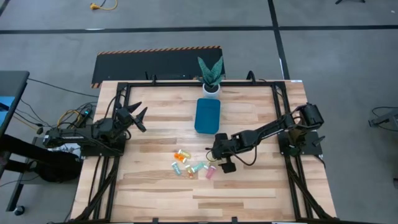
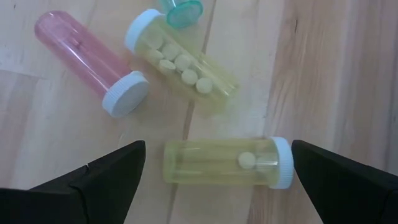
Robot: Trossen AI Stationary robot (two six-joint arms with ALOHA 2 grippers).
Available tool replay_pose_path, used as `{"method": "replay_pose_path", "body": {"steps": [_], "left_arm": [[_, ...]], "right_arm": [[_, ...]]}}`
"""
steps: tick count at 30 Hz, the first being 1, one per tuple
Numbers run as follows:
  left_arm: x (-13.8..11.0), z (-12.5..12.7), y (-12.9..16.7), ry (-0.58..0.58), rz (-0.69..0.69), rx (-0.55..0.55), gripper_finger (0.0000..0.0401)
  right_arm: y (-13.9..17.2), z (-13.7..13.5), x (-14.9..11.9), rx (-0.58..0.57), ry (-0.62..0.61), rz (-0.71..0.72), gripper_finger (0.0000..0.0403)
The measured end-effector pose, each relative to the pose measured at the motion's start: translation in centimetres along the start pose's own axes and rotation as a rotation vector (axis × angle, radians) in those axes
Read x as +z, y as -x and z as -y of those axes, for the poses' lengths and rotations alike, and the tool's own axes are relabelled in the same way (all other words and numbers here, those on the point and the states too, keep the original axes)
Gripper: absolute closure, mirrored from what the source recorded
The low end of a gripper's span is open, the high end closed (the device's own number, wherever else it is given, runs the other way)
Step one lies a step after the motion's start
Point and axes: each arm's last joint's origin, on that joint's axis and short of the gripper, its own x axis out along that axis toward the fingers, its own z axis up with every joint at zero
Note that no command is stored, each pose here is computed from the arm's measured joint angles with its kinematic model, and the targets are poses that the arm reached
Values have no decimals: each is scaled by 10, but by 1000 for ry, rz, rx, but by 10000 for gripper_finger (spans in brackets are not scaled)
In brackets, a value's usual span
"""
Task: Pick and place pill bottles into a basket
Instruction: Put the yellow pill bottle into the bin
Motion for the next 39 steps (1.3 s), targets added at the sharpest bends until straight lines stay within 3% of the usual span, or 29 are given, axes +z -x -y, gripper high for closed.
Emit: {"method": "replay_pose_path", "body": {"steps": [18,29,39], "left_arm": [[0,0,0,0,0,1,226],[0,0,0,0,0,1,226],[0,0,0,0,0,1,226]], "right_arm": [[0,0,-1,1,0,-9,94],[0,0,-1,1,1,-16,97],[13,7,17,-14,12,-51,97]]}}
